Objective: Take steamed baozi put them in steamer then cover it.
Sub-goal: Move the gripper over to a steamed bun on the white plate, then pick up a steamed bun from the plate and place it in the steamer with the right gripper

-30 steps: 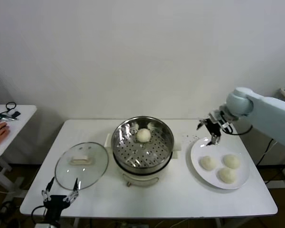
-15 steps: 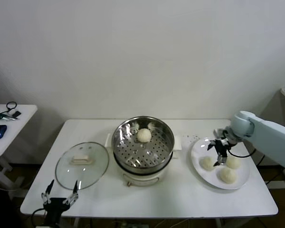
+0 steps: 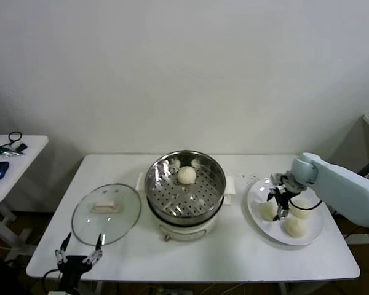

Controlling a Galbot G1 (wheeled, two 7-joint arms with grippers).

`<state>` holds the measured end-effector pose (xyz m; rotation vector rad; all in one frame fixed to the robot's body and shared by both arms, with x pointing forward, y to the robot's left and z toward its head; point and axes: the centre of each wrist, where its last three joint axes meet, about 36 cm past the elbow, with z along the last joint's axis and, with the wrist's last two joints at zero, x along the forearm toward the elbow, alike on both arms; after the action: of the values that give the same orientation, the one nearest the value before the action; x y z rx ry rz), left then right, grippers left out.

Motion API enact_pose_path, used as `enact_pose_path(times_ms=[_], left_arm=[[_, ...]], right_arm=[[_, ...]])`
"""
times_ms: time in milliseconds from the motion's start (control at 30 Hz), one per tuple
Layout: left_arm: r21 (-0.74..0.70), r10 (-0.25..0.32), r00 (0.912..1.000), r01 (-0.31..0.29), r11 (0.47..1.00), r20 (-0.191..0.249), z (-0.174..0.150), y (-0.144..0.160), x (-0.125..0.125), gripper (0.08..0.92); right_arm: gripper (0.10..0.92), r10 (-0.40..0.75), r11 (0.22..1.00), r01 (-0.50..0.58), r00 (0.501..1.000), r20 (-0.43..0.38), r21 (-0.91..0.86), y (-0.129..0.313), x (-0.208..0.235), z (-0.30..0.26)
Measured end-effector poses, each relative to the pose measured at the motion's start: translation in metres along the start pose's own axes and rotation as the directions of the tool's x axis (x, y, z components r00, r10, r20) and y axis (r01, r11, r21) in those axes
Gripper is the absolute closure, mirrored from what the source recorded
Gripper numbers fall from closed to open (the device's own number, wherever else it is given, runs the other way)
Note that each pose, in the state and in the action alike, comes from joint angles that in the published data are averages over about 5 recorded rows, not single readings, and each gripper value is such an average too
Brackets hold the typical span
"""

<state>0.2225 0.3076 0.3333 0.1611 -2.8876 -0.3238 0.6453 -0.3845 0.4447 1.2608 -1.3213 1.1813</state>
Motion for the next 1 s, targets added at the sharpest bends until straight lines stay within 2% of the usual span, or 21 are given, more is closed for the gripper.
enact_pose_path(times_ms=[133, 500, 733, 1000], left_arm=[[0.000, -0.001, 1.0000, 0.001, 1.000, 0.000, 0.000, 0.000, -0.001, 0.177], [-0.003, 0.004, 1.0000, -0.004, 1.000, -0.001, -0.001, -0.001, 0.001, 0.177], [-0.006, 0.011, 0.9999, -0.011, 1.000, 0.006, -0.004, -0.002, 0.002, 0.177], [-0.010, 0.028, 0.9995, -0.028, 1.000, 0.013, -0.008, -0.008, 0.004, 0.177]], right_arm=[[0.318, 0.000, 1.000, 0.000, 1.000, 0.005, -0.005, -0.001, -0.001, 0.000], [0.343, 0.025, 0.999, -0.024, 0.999, 0.028, -0.023, -0.007, 0.021, 0.003], [0.338, 0.084, 0.996, -0.083, 0.995, 0.058, -0.015, -0.026, 0.076, -0.007], [0.341, 0.162, 0.986, -0.166, 0.979, 0.125, 0.025, -0.049, 0.156, -0.054]])
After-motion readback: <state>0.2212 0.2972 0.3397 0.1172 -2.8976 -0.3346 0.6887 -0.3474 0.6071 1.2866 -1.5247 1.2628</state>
